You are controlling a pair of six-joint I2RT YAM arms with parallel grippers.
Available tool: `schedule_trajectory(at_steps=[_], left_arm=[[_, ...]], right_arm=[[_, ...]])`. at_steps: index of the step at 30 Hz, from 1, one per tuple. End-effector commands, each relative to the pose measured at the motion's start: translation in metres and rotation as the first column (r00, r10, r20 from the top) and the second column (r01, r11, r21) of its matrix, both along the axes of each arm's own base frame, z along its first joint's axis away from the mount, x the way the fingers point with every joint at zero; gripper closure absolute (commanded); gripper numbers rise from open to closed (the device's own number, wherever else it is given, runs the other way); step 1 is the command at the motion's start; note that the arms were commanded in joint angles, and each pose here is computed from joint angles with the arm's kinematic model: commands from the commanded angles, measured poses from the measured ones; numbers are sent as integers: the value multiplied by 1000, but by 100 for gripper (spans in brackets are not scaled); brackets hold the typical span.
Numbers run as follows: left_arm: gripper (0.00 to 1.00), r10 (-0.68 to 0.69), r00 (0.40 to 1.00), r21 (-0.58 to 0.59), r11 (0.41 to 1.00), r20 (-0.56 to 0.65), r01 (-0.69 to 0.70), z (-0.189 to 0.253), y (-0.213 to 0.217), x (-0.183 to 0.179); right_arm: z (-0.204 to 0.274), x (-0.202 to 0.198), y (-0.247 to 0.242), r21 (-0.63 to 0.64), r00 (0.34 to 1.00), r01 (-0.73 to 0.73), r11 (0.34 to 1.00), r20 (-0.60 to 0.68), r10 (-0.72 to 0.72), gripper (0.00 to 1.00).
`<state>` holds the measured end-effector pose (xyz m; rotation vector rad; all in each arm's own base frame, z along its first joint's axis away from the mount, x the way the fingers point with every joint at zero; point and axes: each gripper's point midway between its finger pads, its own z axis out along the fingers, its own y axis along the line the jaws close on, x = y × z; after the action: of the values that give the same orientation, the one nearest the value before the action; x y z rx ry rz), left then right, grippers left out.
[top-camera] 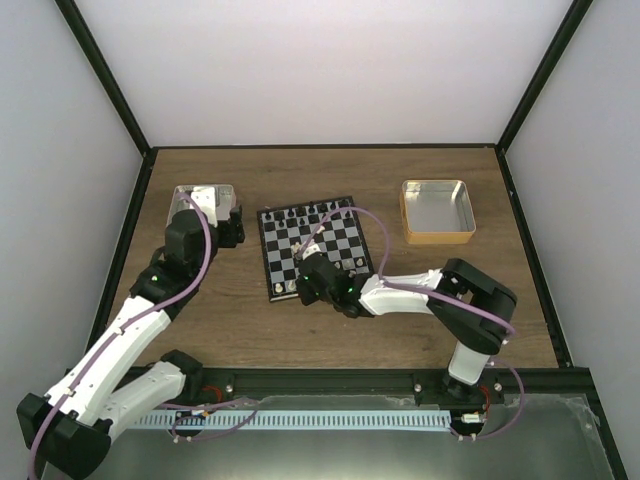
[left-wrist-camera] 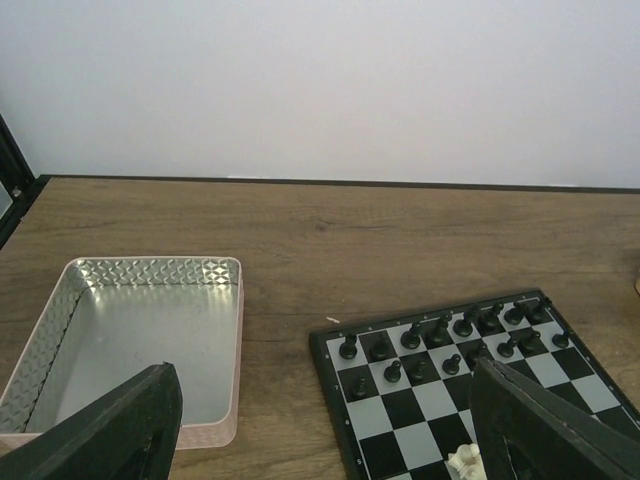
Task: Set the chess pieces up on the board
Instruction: Place the chess piece on the chessboard.
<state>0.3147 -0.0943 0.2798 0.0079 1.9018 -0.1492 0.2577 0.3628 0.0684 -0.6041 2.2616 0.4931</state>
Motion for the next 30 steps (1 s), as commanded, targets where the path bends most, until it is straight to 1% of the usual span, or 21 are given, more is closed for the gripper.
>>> schedule_trajectory(at_steps=[1,9,12,15,16,18,23,28,30], left_arm=[[19,12,1000,-3,1000,11,-12,1,1,2],[19,12,1000,10,1000,7,-12,-1,2,2],[19,7,1000,7,1000,6,-7,-1,1,2],[19,-1,1000,6,1000,6,1,-1,0,2],[19,-4,1000,5,1000,6,3,-1,-1,2],[18,-10,1000,3,1000,4,10,-1,-2,2],[18,-39,999,-6,999,-2,39,-1,-7,0],[15,-76,997,-18,997,2,77,3,-14,0],[15,-105,995,-34,994,-2,105,5,-19,-2]], right_arm=[[10,15,7,7,997,36,999,72,-36,99],[0,13,2,-20,997,46,999,64,-45,95],[1,11,3,-18,998,37,999,55,-36,91],[8,9,6,12,998,29,1000,48,-30,83],[13,10,6,23,998,35,999,50,-36,79],[23,11,6,44,997,47,998,53,-49,73],[55,12,9,103,996,62,993,64,-68,69],[90,11,0,177,991,103,979,64,-116,58],[102,9,-9,198,988,129,972,61,-143,55]])
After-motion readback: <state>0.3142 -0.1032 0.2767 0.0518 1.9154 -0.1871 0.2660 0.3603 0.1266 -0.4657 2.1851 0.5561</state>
